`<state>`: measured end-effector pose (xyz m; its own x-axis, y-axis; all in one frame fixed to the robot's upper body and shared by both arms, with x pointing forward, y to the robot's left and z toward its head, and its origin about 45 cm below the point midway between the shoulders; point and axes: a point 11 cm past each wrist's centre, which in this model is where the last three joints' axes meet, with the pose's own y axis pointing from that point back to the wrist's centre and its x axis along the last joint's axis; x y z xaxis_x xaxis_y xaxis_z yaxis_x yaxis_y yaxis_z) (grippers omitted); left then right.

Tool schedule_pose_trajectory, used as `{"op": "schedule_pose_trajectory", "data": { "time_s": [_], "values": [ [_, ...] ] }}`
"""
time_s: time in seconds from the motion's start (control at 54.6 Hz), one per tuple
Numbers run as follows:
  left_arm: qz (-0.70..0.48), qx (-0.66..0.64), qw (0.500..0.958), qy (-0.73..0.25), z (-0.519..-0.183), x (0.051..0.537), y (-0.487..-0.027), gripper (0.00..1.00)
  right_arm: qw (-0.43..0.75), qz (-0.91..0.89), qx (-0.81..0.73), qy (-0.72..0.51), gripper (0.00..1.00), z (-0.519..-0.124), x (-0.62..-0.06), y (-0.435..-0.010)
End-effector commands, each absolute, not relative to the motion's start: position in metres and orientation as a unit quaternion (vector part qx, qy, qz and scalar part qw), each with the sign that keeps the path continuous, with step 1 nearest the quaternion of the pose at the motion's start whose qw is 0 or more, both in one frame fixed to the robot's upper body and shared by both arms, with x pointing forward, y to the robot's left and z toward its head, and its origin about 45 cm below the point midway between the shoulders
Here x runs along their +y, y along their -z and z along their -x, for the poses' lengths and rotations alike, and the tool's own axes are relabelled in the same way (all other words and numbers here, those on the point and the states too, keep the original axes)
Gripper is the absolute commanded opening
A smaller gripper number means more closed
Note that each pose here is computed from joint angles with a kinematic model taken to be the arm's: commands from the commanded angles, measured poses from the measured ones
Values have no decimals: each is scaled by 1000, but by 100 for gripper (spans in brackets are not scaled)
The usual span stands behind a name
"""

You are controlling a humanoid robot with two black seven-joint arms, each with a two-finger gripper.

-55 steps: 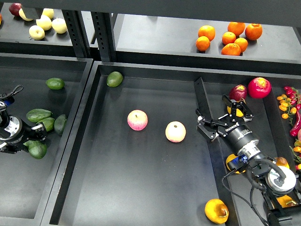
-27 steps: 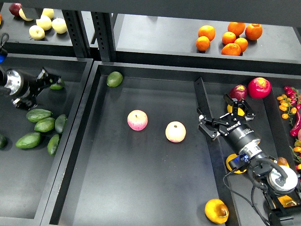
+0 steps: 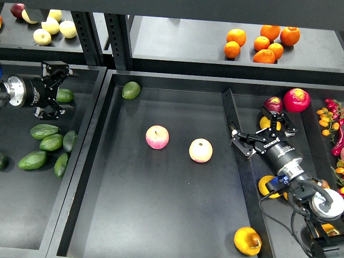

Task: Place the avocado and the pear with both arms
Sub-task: 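Withdraw the left gripper back over the middle bin, then move the right gripper down and grasp the yellow pear nearest the robot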

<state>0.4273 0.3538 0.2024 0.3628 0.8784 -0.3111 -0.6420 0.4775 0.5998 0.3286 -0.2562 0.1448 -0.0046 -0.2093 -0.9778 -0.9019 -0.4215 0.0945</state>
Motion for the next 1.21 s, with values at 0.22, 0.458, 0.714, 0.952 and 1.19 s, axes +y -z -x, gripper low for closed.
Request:
{"op": "schedule_pose_trajectory", "data": {
  "time_s": [0.22, 0.458, 0.714, 0.952, 1.19],
  "values": [
    [17, 443, 804, -396, -402, 246, -149, 99, 282, 635, 458, -554, 100, -314, -276, -133],
    [109, 501, 781, -355, -390, 187, -137, 99, 246, 654, 482, -528, 100, -316, -308, -142],
    [161, 524, 749, -373, -383, 200, -126, 99, 135, 703, 481, -506, 100, -321, -327, -157],
    [187, 534, 725, -392, -368, 219, -113, 99, 37, 731, 471, -492, 100, -320, -332, -161],
    [223, 547, 703, -396, -352, 230, -107, 99, -125, 762, 439, -460, 100, -325, -330, -172]
  ]
}}
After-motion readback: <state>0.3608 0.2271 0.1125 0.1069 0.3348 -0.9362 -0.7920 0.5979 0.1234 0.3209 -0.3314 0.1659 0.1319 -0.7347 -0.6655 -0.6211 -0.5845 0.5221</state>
